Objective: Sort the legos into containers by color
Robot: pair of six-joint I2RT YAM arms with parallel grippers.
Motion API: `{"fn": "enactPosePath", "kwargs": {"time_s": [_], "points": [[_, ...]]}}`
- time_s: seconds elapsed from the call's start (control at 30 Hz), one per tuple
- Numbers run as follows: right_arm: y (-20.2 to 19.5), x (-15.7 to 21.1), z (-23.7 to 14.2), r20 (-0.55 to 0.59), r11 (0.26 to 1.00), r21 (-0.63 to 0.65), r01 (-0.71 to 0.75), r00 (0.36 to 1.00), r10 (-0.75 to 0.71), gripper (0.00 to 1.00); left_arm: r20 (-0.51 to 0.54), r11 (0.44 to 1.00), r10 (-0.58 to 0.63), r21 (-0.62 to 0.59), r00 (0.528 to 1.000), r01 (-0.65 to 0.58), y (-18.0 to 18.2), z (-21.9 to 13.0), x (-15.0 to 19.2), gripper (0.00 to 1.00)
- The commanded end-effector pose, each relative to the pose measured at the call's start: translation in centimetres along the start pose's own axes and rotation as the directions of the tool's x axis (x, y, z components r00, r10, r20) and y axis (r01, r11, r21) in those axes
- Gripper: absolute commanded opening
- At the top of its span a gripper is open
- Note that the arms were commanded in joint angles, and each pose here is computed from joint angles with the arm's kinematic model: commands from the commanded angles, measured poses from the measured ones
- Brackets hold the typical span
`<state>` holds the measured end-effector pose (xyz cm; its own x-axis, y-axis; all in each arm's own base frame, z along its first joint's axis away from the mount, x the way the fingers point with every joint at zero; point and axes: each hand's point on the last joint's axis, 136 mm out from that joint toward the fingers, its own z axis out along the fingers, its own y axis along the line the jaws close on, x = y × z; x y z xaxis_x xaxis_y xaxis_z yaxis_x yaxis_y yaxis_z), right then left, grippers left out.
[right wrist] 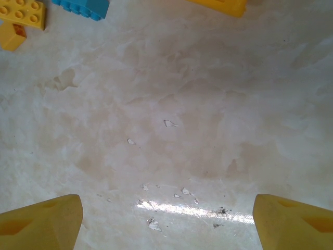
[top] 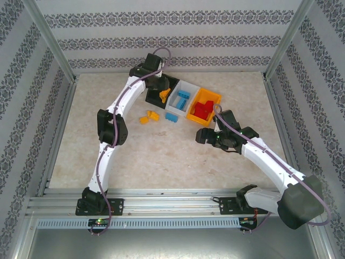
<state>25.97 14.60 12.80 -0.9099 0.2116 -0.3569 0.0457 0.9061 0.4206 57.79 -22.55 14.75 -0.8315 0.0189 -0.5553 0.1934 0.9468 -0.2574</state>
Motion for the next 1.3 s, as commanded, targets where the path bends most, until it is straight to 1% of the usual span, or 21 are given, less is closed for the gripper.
{"fn": "enactPosePath", "kwargs": {"time_s": [0.0,0.1,0.27,0.43,0.7,0.83,0.9,0.93,0.97,1.03,1.13,1.23,1.27], "points": [[-0.7,0.4,0.4,-0.013,1.0,0.016,-0.02,1.0,0.02,0.85,0.016,0.998,-0.018,0.052,1.0,0.017,-1.2,0.6,-0.5,0.35],[-0.9,0.6,0.6,-0.017,1.0,0.02,-0.023,1.0,0.024,0.85,0.026,0.995,-0.026,0.101,0.999,0.023,-2.5,0.4,-0.8,0.35],[-1.1,0.9,1.0,-0.028,0.999,0.017,-0.033,0.999,0.033,0.85,0.038,0.986,0.027,0.165,0.999,-0.033,-5.7,0.1,-0.6,0.35],[-1.1,1.1,1.1,-0.038,0.999,0.016,-0.034,0.999,0.035,0.85,0.028,0.981,0.032,0.189,0.999,-0.037,-6.9,0.5,0.0,0.35],[-1.7,1.4,0.9,-0.032,0.999,0.025,-0.04,0.999,0.041,0.86,-0.02,0.952,0.018,0.305,1.0,-0.011,-9.5,0.9,1.2,0.35],[-1.7,1.5,1.0,-0.037,0.999,0.022,-0.045,0.998,0.046,0.85,-0.042,0.955,0.027,0.297,0.999,-0.013,-9.7,1.2,1.9,0.35],[-1.6,1.4,1.0,-0.035,0.999,0.016,-0.045,0.998,0.046,0.86,-0.05,0.957,0.027,0.289,0.998,-0.011,-9.5,1.4,2.1,0.39],[-1.5,1.4,0.9,-0.034,0.999,0.015,-0.045,0.998,0.045,0.86,-0.053,0.96,0.028,0.28,0.998,-0.012,-9.3,1.4,2.2,0.43],[-1.5,1.4,0.9,-0.034,0.999,0.015,-0.045,0.998,0.045,0.86,-0.054,0.961,0.029,0.275,0.998,-0.013,-9.2,1.4,2.3,0.49],[-1.6,1.4,0.9,-0.035,0.999,0.015,-0.046,0.998,0.047,0.86,-0.055,0.962,0.03,0.273,0.998,-0.014,-9.2,1.3,2.3,0.54],[-1.6,1.5,0.9,-0.036,0.999,0.012,-0.048,0.998,0.049,0.86,-0.055,0.962,0.031,0.273,0.998,-0.015,-9.3,0.9,2.2,0.56],[-1.6,1.6,1.0,-0.035,0.999,0.014,-0.049,0.998,0.049,0.86,-0.065,0.964,0.041,0.266,0.997,-0.022,-9.3,-0.5,2.4,0.56],[-1.7,1.6,1.0,-0.036,0.999,0.016,-0.048,0.998,0.049,0.86,-0.074,0.969,0.051,0.245,0.996,-0.031,-9.2,-1.2,2.7,0.57]]}}
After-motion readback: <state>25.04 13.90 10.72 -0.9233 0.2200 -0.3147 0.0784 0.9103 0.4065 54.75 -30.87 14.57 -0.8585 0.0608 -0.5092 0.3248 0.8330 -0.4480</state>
